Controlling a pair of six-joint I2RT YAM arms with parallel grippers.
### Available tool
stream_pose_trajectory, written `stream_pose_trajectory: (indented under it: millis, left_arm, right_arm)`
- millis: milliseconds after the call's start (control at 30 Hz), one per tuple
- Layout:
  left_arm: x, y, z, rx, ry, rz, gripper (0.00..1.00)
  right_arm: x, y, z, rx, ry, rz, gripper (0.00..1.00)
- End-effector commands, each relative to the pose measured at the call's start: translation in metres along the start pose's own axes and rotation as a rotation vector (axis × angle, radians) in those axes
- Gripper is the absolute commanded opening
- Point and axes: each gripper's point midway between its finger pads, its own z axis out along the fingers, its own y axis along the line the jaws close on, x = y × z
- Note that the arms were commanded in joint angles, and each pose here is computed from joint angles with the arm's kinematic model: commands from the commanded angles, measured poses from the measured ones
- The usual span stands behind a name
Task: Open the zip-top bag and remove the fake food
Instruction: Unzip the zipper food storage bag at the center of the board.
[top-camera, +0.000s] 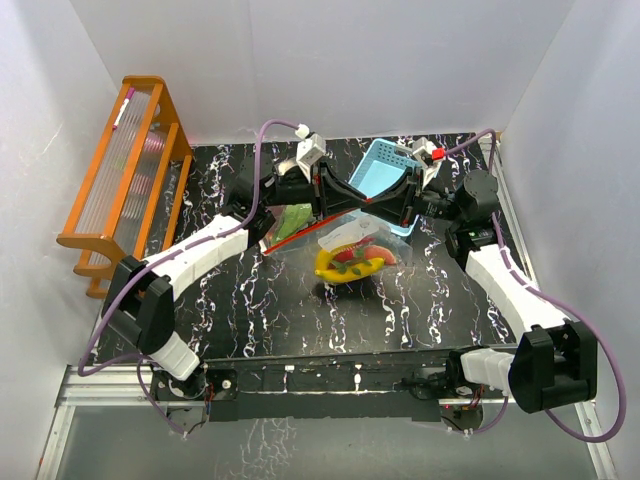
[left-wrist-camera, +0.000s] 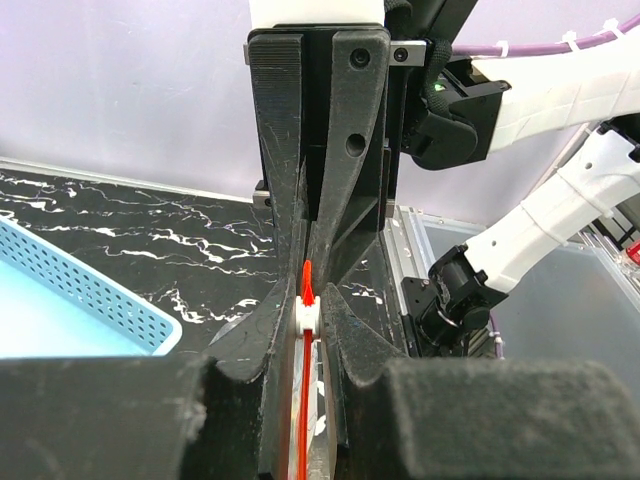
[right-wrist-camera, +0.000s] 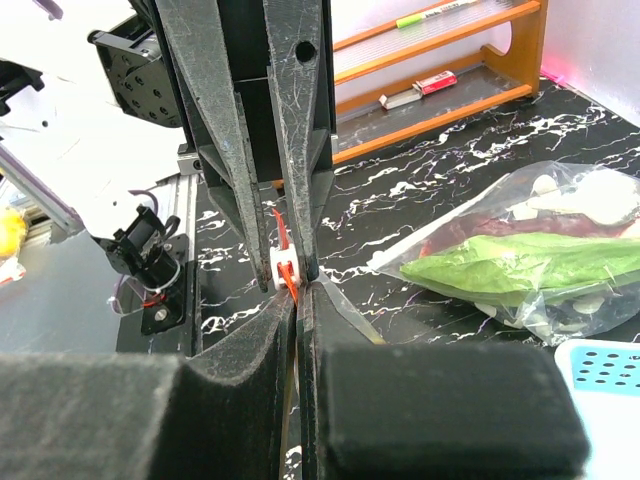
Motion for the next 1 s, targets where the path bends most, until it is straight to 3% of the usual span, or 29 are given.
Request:
stream_pose_trajectory:
  millis: [0,667,767,800,867,967]
  left_arm:
    - [0.000,-0.017,-0.008,0.036,0.020,0.008,0.00]
    - [0.019,-0.010,-0.033,-0.068,0.034,-0.040,0.00]
    - [0.015,-0.006,-0.029,-0.063,0.034,-0.034,0.00]
    - [0.013,-0.006,-0.028,-0.060,0.033,-0.030,0.00]
    - [0.008,-0.004,-0.026,-0.057,0.027,-0.019,0.00]
    - [0.004,0.001,-0.024,-0.060,0.024,-0.014,0.00]
  right_arm:
    - [-0.025,0.003,-0.001,0.039,-0.075,-0.105,0.08]
    - [-0.014,0.003,0.000,0.010,-0.055,-0.089,0.09]
    - [-0.007,0.004,0.000,-0.019,-0.029,-0.074,0.56]
    - [-0.004,0.004,0.000,-0.028,-0.017,-0.065,0.66]
    - [0.003,0.007,0.000,-0.060,0.015,-0.056,0.76]
    - [0.014,0.011,-0.001,-0.115,0.059,-0.051,0.78]
